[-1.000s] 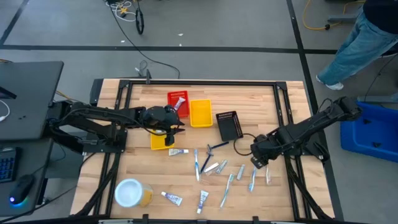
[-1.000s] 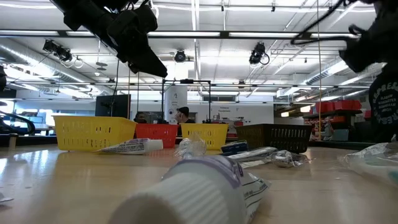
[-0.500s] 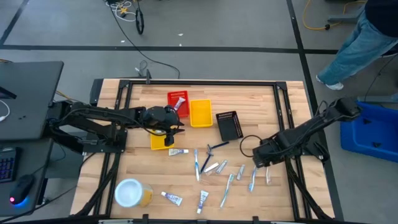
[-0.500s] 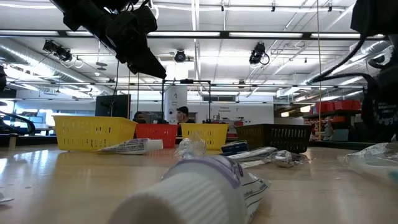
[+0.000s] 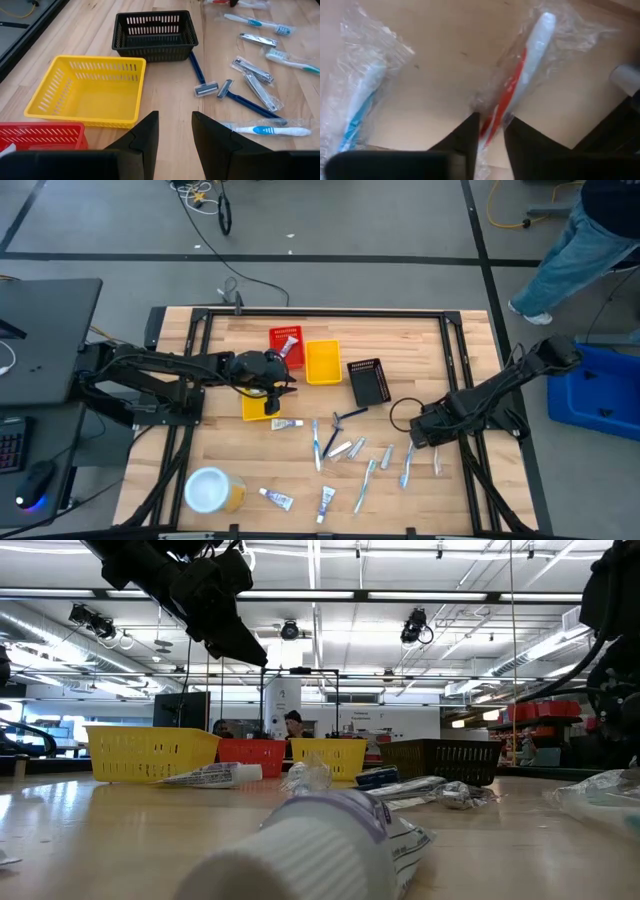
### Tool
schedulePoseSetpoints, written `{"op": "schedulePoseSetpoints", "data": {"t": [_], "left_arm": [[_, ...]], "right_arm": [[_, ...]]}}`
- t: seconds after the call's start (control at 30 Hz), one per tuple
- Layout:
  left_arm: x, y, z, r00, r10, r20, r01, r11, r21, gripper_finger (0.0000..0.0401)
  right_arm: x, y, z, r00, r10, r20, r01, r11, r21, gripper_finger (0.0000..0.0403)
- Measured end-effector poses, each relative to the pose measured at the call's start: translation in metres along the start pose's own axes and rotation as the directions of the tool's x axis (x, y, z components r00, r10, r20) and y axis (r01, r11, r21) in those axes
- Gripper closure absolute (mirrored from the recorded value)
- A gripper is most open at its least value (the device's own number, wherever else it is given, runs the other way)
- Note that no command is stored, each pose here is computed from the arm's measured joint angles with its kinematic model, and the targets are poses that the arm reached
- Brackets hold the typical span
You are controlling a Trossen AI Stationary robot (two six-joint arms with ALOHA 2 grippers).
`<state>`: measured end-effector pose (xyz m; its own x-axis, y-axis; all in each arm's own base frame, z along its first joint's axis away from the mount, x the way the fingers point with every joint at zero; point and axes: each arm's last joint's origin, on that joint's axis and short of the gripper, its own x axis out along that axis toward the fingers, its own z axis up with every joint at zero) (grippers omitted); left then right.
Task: Pick & Place Travel size toiletries
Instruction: Put the orange toothbrush into the right yellow bin
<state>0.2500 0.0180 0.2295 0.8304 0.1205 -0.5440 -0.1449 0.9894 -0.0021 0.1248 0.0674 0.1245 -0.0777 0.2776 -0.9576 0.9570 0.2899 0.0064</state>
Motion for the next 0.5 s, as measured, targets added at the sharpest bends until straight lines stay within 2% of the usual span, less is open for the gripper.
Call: {"op": "schedulePoseSetpoints", "data": {"t": [0.2,0.5], "left_arm": [[0.0,0.0,0.0,1.0,0.0,0.0,0.0,1.0,0.008,0.0276],[0.0,0.0,0.0,1.0,0.0,0.001,0.0,0.999,0.032,0.0276]], "right_arm": [[-0.004,0.002,-0.002,1.0,0.015,0.004,-0.015,0.999,-0.047,0.0373],[-0.035,0.022,-0.009,0.992,0.092,0.08,-0.082,0.989,-0.121,0.0377]]}}
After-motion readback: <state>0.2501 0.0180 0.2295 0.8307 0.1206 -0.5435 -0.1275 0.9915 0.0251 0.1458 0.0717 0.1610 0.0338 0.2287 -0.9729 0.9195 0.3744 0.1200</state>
